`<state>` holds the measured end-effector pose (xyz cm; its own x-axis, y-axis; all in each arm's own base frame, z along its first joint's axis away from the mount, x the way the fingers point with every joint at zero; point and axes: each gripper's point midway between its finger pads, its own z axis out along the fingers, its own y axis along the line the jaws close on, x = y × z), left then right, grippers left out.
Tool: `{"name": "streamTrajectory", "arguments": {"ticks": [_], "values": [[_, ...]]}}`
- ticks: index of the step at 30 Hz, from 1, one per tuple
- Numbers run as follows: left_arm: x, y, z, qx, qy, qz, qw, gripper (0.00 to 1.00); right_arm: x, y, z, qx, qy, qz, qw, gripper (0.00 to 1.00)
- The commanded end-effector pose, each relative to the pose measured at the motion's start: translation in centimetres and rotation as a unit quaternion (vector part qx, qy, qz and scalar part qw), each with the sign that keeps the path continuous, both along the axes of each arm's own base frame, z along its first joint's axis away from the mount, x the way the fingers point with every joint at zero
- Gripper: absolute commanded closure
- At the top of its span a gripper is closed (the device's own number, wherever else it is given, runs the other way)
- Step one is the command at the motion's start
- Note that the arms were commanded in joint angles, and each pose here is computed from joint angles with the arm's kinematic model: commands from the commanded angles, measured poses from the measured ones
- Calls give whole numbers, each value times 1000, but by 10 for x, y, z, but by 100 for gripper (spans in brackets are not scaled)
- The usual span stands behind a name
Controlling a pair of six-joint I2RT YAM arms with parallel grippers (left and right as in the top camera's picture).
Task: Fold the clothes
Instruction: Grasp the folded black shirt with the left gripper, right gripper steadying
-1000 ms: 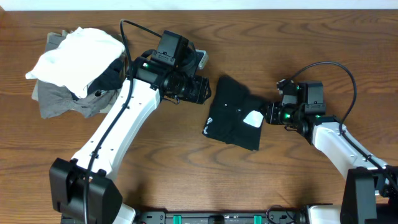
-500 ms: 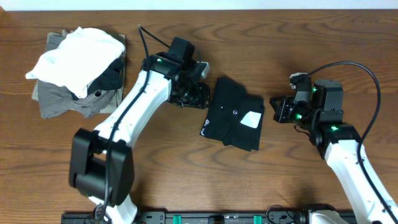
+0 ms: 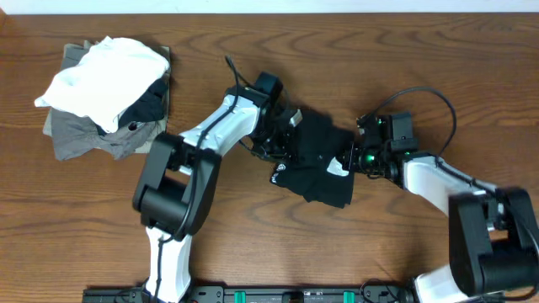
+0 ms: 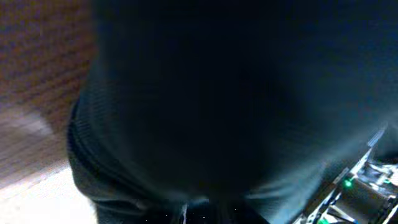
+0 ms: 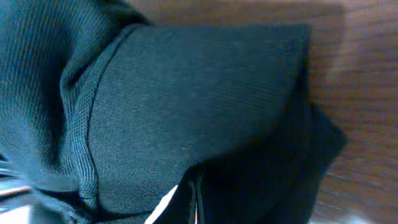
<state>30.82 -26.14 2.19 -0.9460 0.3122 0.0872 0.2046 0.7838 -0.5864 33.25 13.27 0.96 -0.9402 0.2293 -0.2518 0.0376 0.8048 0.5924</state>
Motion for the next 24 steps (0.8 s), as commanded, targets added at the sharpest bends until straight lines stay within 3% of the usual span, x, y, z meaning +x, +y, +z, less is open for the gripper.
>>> {"name": "streamTrajectory", "arguments": {"ticks": [1,3,8,13,17,19,24], "values": [[2,13,-19,21,22,22,999,81,4,-22,-10,6,45,-76,996,97],[8,15,-11,16,12,28,999,81,3,-26,-11,5,51,-82,995,96],[23,22,37,-17,-28,48,998,66,0,-21,-6,15,40,-51,998,90],[34,33,86,-35,-93,61,993,33,1,-13,16,36,1,-7,999,81],[38,41,81,-7,-108,62,992,10,7,-10,51,47,-56,8,997,79],[38,41,71,-5,-100,62,993,5,9,-10,72,48,-87,9,995,78],[35,31,36,-22,-47,58,997,4,5,-12,121,48,-152,10,987,78]]}}
